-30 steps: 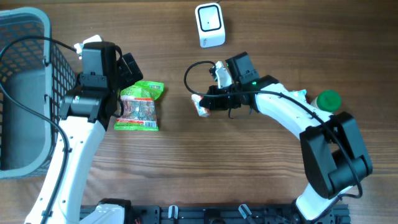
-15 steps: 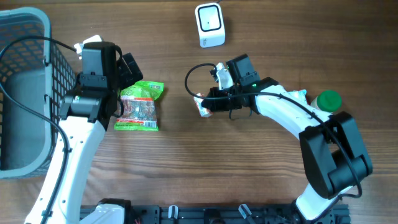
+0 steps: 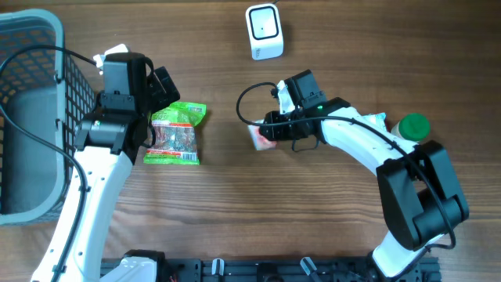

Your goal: Scan the item barcode

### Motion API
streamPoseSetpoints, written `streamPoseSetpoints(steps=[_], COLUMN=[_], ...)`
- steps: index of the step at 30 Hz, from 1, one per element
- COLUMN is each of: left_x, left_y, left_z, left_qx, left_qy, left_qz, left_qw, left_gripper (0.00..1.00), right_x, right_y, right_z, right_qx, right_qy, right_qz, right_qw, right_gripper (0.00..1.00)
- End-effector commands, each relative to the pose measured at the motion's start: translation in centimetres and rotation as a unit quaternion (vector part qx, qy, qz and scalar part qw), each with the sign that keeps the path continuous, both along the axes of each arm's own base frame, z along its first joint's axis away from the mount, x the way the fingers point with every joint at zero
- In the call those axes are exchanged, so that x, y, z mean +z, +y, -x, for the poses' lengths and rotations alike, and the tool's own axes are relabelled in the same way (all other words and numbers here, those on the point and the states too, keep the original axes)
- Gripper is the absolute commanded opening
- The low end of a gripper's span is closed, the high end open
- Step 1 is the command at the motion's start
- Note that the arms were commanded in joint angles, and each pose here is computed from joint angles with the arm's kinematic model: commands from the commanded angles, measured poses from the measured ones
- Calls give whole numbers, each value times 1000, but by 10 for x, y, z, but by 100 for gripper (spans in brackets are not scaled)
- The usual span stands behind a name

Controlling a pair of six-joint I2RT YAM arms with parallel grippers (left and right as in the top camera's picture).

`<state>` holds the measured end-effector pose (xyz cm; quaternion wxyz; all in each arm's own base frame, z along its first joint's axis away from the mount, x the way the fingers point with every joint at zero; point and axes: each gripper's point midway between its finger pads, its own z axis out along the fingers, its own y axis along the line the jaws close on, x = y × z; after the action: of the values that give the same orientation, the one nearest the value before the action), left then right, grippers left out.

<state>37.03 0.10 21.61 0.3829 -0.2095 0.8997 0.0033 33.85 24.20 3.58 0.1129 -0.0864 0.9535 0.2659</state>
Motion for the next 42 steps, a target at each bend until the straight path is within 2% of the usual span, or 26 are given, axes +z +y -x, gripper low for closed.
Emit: streamPoseSetpoints(steps=[1, 6, 10, 26, 38, 42], left_x=[6, 6, 6, 6, 6, 6], left_y=[5, 5, 5, 5, 5, 5], left_z=[-2, -2, -2, -2, -2, -2], left_qx=[7, 7, 7, 7, 7, 7], left_qy=[-7, -7, -7, -7, -7, -7], left_qz=[-7, -7, -7, -7, -7, -7], left_qw=[1000, 1000, 1000, 1000, 1000, 1000], left_gripper=[100, 100, 100, 100, 100, 100], right_x=[14, 55, 62, -11, -29, -32], right_y=[3, -5, -9, -7, 0, 7], right_z=[1, -14, -14, 5, 4, 7], right_qx=[4, -14, 3, 28, 34, 43], right_qy=[-13, -80, -104, -8, -1, -2], right_qz=[-8, 2, 15, 43, 40, 40], right_qw=[1000, 997, 995, 999, 999, 998], right_gripper=[47, 42, 39, 38, 30, 30])
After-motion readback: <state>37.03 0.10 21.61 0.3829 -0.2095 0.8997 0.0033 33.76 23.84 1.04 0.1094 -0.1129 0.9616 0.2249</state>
